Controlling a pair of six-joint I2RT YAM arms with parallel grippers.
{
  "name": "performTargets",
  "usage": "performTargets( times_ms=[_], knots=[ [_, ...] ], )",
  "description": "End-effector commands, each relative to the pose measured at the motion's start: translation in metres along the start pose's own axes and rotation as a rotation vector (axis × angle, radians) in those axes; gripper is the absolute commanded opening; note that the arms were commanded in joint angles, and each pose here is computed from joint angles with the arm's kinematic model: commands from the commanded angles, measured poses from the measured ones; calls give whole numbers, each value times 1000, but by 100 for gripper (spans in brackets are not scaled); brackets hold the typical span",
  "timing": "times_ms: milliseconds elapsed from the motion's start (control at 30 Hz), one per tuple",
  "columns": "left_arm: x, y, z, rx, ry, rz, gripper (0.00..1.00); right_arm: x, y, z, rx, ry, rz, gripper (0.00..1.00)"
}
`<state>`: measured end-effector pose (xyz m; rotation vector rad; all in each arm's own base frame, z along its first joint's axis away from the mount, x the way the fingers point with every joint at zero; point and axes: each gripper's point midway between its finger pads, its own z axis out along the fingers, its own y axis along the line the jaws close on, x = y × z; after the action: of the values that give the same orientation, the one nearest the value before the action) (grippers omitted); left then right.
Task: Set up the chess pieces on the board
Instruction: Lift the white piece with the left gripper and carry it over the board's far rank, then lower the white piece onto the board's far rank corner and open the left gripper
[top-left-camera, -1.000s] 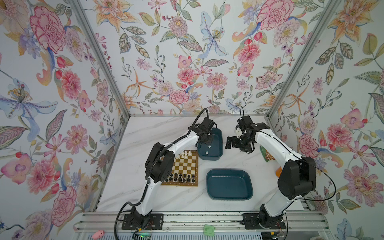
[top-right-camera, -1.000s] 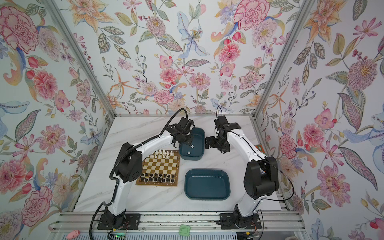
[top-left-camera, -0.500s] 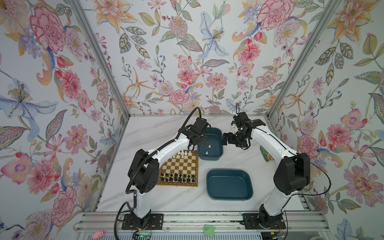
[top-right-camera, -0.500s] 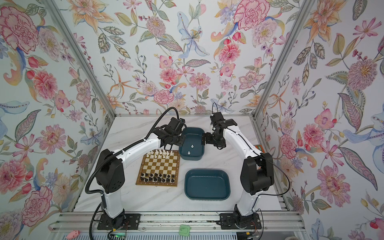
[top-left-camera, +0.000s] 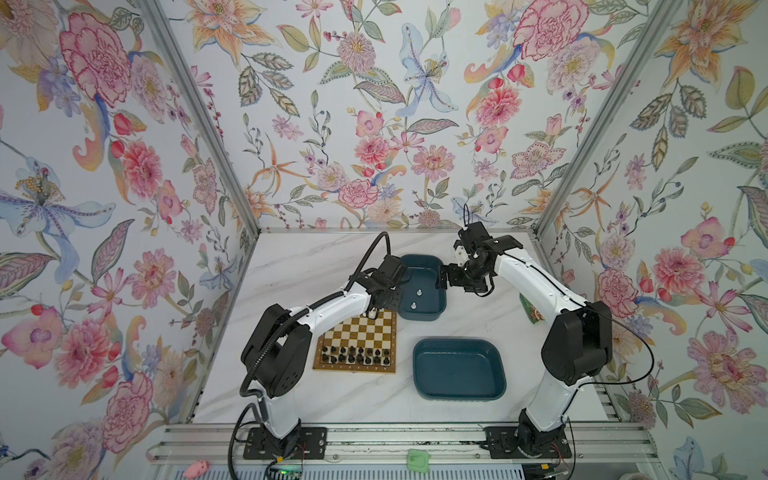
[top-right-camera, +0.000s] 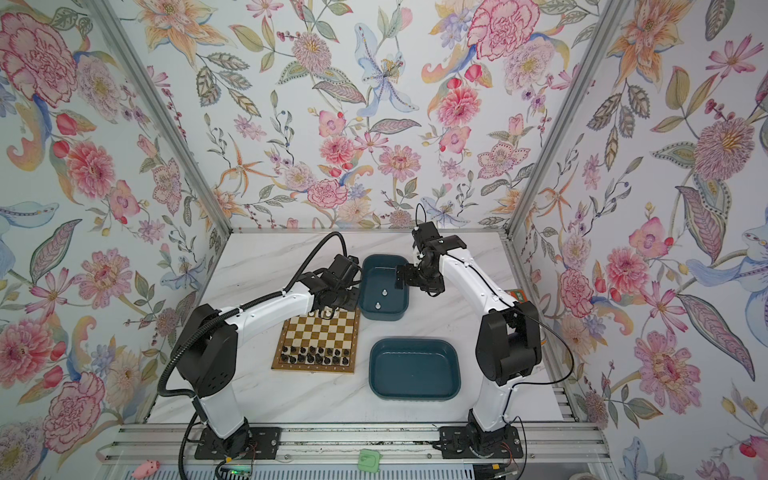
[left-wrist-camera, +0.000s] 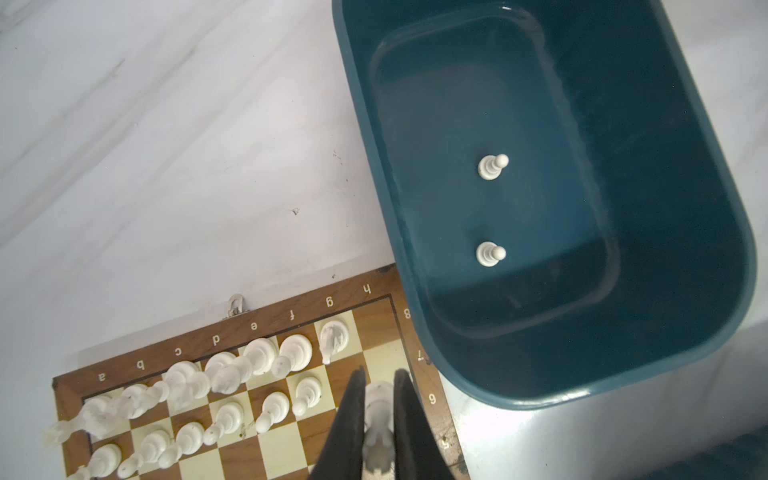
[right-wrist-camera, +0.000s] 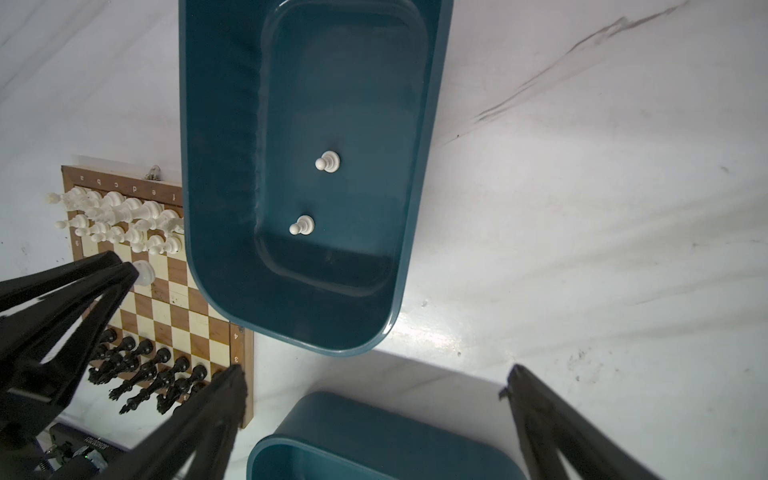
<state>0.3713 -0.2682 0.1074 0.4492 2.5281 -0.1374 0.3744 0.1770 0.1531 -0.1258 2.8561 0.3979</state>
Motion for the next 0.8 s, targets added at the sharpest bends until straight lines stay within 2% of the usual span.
performTargets(
  times_ms=[0, 767],
  knots=[
    [-4, 0, 0, 27, -32, -39, 11, 9, -3, -2, 20, 27, -12, 99],
    [18, -7, 35, 53, -4, -50, 10, 23, -16, -14, 54, 12, 6, 99]
  ],
)
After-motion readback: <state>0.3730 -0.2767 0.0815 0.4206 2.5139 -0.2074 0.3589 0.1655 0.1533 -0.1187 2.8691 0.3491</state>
